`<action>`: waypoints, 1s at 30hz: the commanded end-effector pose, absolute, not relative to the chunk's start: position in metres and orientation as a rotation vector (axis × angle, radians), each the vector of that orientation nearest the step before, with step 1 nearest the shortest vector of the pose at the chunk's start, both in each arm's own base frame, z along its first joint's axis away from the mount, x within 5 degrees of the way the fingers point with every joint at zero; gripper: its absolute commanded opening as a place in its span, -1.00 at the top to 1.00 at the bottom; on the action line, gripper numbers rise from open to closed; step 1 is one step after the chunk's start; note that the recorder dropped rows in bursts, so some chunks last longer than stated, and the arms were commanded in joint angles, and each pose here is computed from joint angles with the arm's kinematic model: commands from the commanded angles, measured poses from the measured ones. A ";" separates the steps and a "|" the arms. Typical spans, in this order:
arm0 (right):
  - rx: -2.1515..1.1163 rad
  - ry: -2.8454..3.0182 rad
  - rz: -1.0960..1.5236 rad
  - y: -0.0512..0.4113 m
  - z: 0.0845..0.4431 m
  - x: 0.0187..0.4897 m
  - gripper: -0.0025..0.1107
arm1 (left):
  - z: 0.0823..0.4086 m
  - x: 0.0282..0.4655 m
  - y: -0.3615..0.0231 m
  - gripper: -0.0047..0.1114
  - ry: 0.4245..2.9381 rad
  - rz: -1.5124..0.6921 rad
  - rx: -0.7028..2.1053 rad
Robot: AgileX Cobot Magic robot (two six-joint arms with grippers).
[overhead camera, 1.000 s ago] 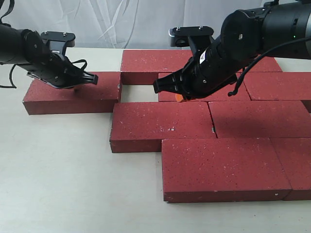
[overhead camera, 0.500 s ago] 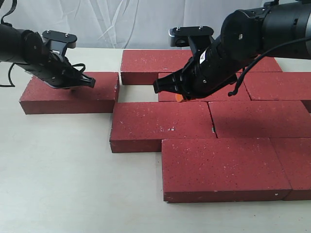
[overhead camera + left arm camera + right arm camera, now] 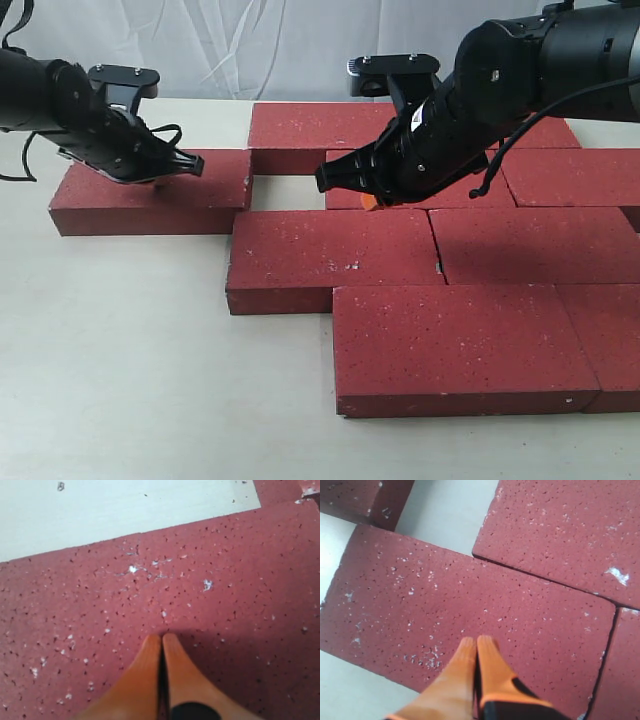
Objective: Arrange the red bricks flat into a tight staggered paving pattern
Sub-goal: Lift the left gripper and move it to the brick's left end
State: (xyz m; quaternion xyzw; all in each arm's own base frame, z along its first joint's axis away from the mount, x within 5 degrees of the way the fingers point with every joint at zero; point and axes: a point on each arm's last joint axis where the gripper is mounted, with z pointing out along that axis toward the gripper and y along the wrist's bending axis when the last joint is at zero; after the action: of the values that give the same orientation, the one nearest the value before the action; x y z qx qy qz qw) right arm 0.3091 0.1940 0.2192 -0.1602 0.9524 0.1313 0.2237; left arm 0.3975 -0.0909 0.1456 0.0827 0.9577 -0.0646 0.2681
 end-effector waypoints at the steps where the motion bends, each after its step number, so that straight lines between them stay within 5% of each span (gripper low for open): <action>1: -0.436 2.605 0.363 0.192 0.224 0.311 0.97 | 0.134 0.389 -0.101 0.92 2.665 -0.226 0.203; 16: -0.437 2.608 0.362 0.192 0.223 0.311 0.97 | 0.146 0.388 -0.107 0.92 2.639 -0.311 0.103; 25: -0.439 2.615 0.360 0.192 0.223 0.310 0.97 | 0.206 0.383 -0.098 0.92 2.461 -0.212 0.241; 30: -0.440 2.620 0.359 0.191 0.223 0.310 0.97 | 0.232 0.384 -0.057 0.92 2.413 -0.169 0.123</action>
State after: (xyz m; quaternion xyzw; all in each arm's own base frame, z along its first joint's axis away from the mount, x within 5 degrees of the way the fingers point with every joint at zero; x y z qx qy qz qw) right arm 0.3089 0.1938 0.2191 -0.1604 0.9528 0.1308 0.2219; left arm 0.3837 -0.0740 0.2247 0.0662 0.9335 -0.0726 0.3449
